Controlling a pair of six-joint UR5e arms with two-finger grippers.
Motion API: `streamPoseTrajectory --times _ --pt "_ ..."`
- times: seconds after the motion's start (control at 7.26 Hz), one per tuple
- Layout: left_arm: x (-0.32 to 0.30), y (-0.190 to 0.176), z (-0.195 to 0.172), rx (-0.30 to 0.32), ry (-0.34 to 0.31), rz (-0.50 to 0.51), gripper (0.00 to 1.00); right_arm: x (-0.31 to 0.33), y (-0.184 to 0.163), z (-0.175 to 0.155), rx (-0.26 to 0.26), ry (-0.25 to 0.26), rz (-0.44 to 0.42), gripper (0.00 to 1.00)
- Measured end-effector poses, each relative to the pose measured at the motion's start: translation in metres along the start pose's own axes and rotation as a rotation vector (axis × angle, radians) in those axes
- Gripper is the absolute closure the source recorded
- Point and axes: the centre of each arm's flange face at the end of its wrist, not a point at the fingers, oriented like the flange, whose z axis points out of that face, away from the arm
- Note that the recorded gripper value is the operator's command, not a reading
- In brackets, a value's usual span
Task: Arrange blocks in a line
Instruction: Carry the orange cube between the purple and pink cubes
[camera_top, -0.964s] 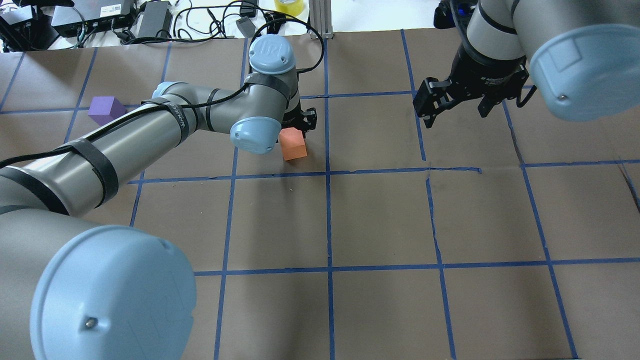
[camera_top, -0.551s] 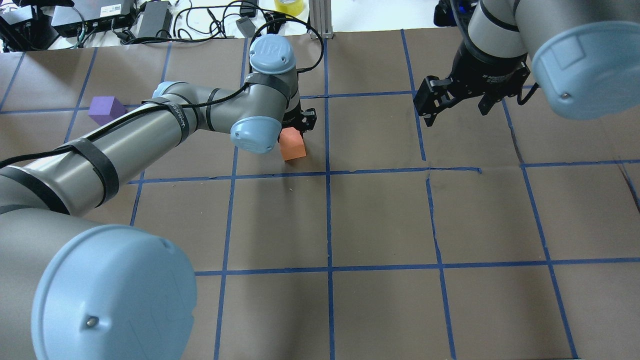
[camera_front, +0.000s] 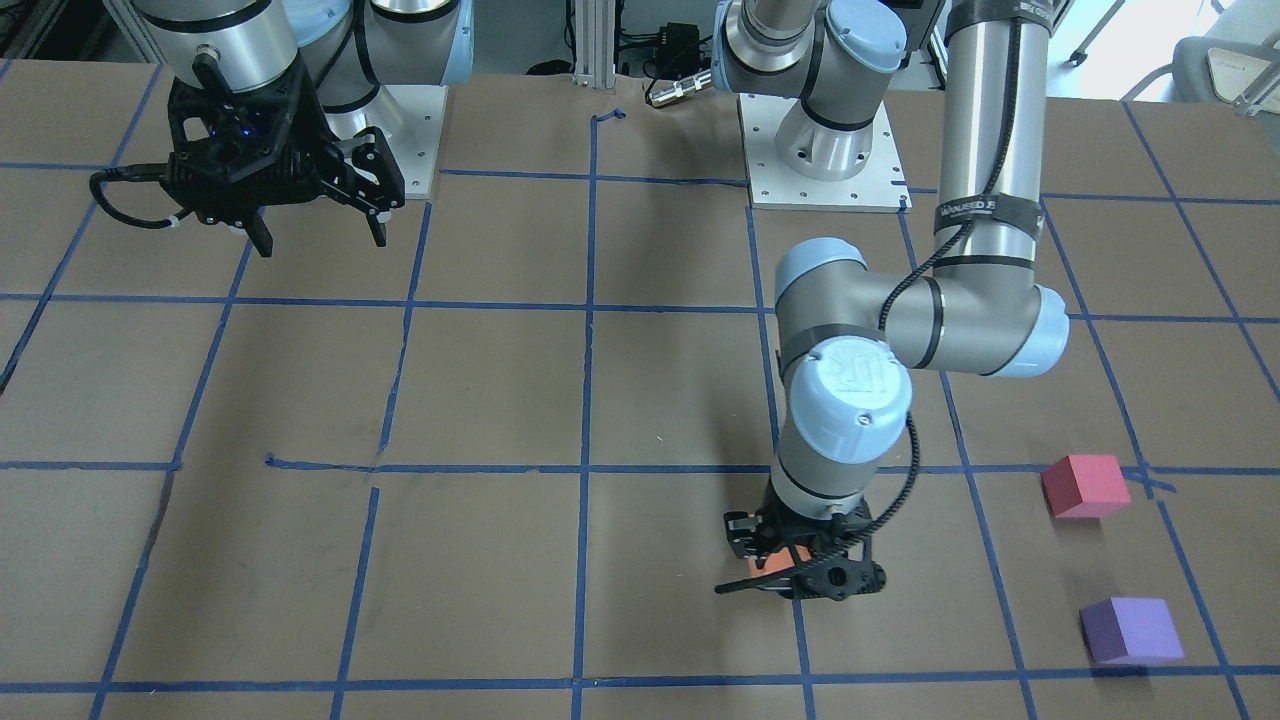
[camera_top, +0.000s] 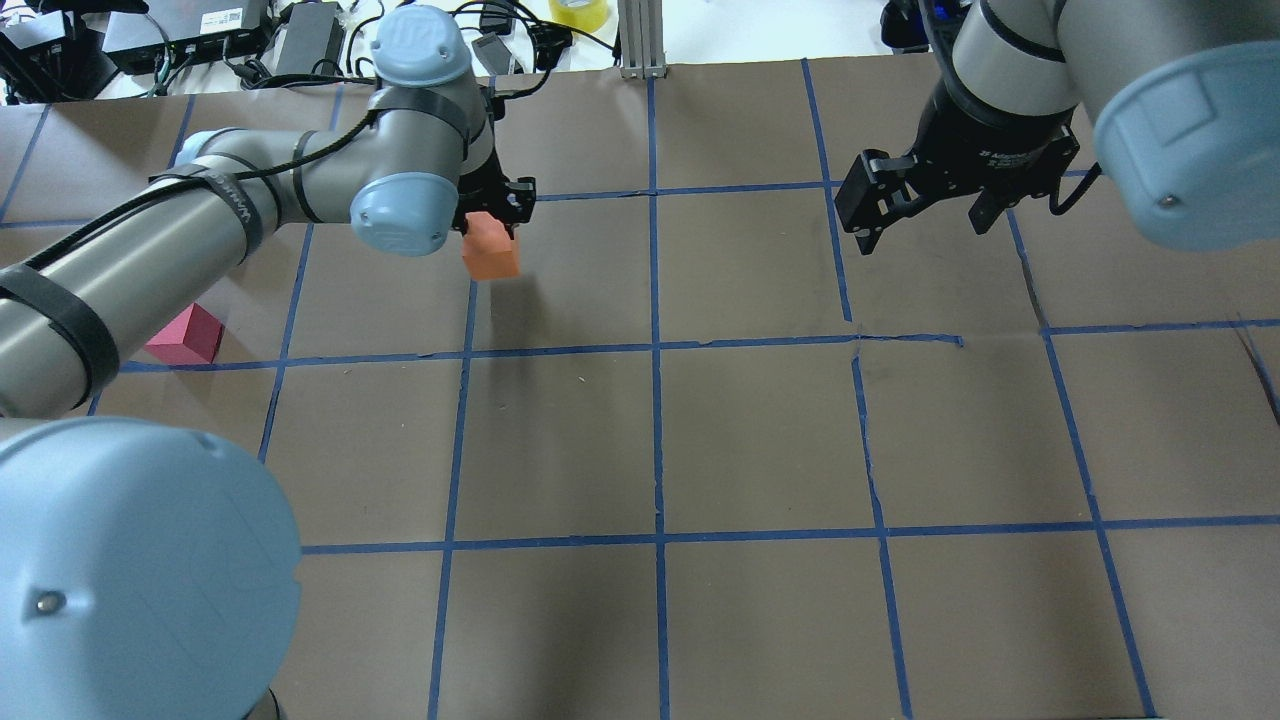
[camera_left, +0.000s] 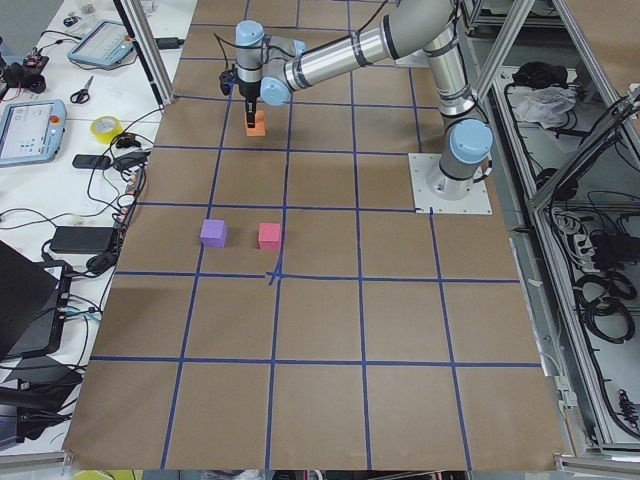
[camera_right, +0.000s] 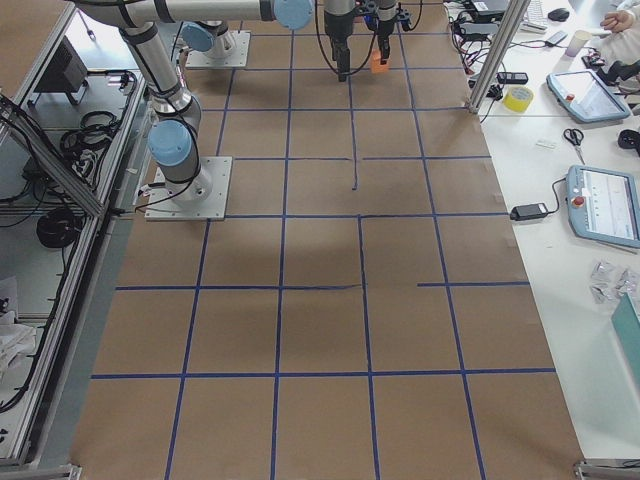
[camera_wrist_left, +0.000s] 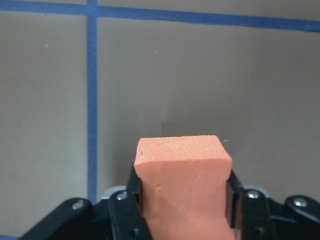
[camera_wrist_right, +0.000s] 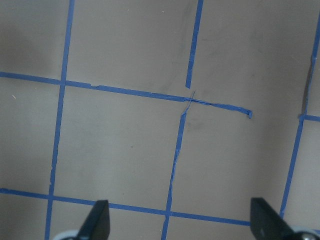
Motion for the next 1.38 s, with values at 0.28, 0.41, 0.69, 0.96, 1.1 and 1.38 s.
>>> streamPoseTrajectory --times 0.28,0.41,0.69,0.96,1.1,1.38 --pt "-0.087 -0.023 0.004 -0.006 0.046 -0.024 1.00 0.000 0.006 0.001 -0.034 0.000 0.013 0.00" --pt "-0.125 -0.032 0.008 -0.001 0.064 -0.002 1.00 0.000 0.007 0.001 -0.038 0.001 0.033 0.00" --pt "-0.201 -0.040 0.016 -0.037 0.062 0.046 1.00 0.000 0.009 0.001 -0.045 0.003 0.061 0.00" --pt "-0.245 -0.039 0.019 -0.085 0.028 0.131 1.00 -0.001 0.010 0.001 -0.049 0.003 0.067 0.00" --pt "-0.258 -0.039 0.024 -0.103 -0.005 0.177 1.00 -0.001 0.010 0.002 -0.051 0.003 0.068 0.00" --pt "-0.267 -0.042 0.035 -0.121 -0.032 0.209 1.00 0.000 0.008 0.001 -0.042 0.003 0.068 0.00"
